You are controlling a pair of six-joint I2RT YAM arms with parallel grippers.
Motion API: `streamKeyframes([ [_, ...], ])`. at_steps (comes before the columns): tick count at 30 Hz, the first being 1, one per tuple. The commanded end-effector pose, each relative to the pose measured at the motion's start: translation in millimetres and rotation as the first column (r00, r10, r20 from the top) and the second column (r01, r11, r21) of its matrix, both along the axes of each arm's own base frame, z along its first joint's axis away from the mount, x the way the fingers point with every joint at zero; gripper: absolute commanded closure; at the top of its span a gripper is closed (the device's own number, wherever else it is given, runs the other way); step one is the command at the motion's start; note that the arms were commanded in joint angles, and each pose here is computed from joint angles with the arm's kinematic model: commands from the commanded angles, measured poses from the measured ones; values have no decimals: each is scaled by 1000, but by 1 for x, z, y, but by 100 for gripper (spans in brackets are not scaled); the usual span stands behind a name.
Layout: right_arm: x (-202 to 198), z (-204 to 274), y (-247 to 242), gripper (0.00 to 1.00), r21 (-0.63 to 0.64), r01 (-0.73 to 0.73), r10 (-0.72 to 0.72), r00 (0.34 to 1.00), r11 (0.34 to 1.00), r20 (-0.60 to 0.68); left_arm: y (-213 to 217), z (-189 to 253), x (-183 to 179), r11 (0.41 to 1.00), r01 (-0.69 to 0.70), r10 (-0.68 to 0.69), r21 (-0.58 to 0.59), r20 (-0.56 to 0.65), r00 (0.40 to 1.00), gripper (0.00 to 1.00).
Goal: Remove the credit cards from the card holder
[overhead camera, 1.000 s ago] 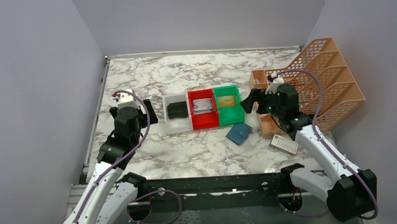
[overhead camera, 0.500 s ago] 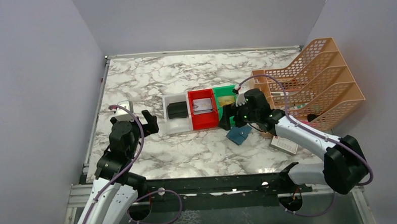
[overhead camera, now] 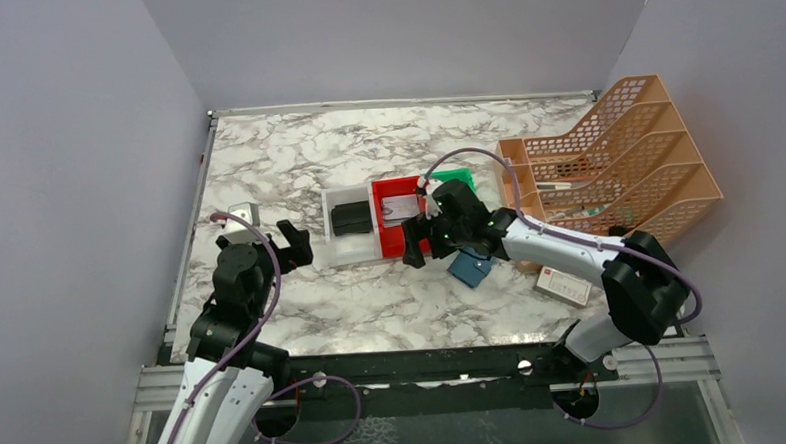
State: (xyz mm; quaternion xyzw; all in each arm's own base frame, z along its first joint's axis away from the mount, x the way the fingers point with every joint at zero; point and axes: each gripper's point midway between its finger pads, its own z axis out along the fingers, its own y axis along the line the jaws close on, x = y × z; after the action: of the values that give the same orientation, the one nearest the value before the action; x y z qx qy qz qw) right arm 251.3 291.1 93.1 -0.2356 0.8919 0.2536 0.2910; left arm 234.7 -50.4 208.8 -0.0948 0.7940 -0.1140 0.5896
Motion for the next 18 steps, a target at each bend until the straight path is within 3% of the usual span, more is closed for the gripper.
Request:
streamKeyframes([
  [1,6,-8,6,1,-50,58,-60,998,997,-23,-10,2,1,998,39,-38,-53,16,999,1],
  [7,17,-31,6,1,-202,148,-157,987,968,-28,-14,0,1,996,57,-57,-63,9,998,1],
  [10,36,-32,0,1,-257,267,-267,963,929,35,-14,1,1,996,56,-55,-65,13,998,1],
  [15,53,-44,3,1,-265,340,-332,940,902,75,-13,2,0,996,55,-53,-70,23,998,1],
  [18,57,-50,23,1,-215,324,-322,946,921,48,-13,2,0,996,52,-50,-68,22,998,1],
])
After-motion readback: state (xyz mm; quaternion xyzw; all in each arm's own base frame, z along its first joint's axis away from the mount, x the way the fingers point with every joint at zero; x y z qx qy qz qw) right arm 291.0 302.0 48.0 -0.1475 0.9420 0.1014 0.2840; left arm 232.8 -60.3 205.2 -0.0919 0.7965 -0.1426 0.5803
